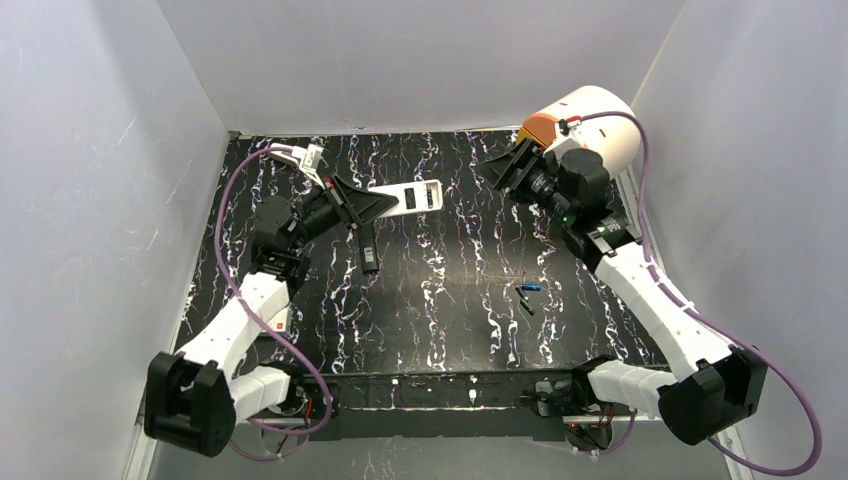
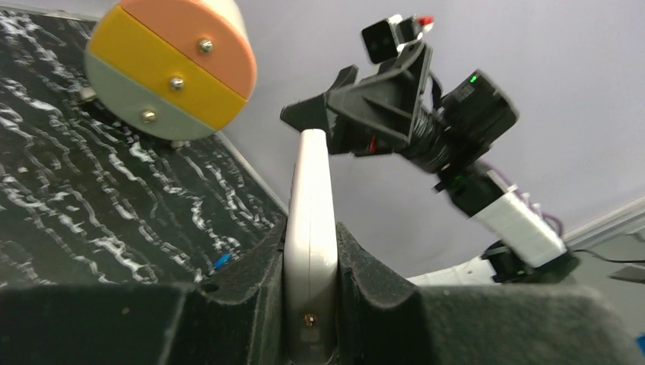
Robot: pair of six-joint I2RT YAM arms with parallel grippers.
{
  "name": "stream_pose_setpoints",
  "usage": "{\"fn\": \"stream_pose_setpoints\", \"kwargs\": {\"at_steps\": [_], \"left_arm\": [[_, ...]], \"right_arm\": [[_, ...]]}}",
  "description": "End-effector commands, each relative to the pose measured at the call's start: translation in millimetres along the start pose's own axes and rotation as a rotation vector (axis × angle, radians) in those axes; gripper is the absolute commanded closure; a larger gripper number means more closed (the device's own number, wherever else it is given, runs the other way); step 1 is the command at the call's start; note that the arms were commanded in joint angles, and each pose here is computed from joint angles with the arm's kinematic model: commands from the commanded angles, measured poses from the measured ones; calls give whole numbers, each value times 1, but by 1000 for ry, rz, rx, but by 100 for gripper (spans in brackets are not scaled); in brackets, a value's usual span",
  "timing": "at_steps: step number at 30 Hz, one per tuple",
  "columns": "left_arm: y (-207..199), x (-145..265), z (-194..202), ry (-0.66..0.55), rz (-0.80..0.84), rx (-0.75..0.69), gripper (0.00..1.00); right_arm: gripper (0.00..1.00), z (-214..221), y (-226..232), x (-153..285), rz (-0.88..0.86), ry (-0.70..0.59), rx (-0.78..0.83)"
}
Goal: Load the batteries into the remote control
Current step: Pick up the battery from the center of the board.
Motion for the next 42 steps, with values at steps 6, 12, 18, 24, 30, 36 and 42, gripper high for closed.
{"fn": "stream_pose_setpoints", "kwargs": {"at_steps": [6, 12, 18, 24, 30, 36, 42], "left_arm": [[3, 31, 22, 52, -150, -109, 100], [12, 33, 28, 74, -180, -92, 100], [18, 30, 27, 90, -191, -82, 100], [23, 30, 29, 95, -204, -73, 100], [22, 31, 29, 93, -201, -77, 100], [22, 31, 29, 95, -207, -89, 100], [23, 31, 29, 93, -213, -90, 100]], "right_arm": [[37, 40, -80, 42, 717, 330, 220], [36, 93, -119, 63, 788, 560, 250], [35, 120, -140, 78, 899, 754, 242], [31, 143, -150, 81, 833, 884, 220], [40, 158, -164, 73, 812, 902, 216], [48, 166, -168, 70, 795, 931, 231], [53, 174, -170, 73, 834, 979, 264]]}}
Point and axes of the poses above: each gripper's point midway between its finger pads, its own x axis back along the fingers, its own y axis along the line the jaws close on, z = x × y, the point moved 10 cm from there along x, back along the fingers, and after that the axes turned 8 degrees about x, right-handed, at the moved point
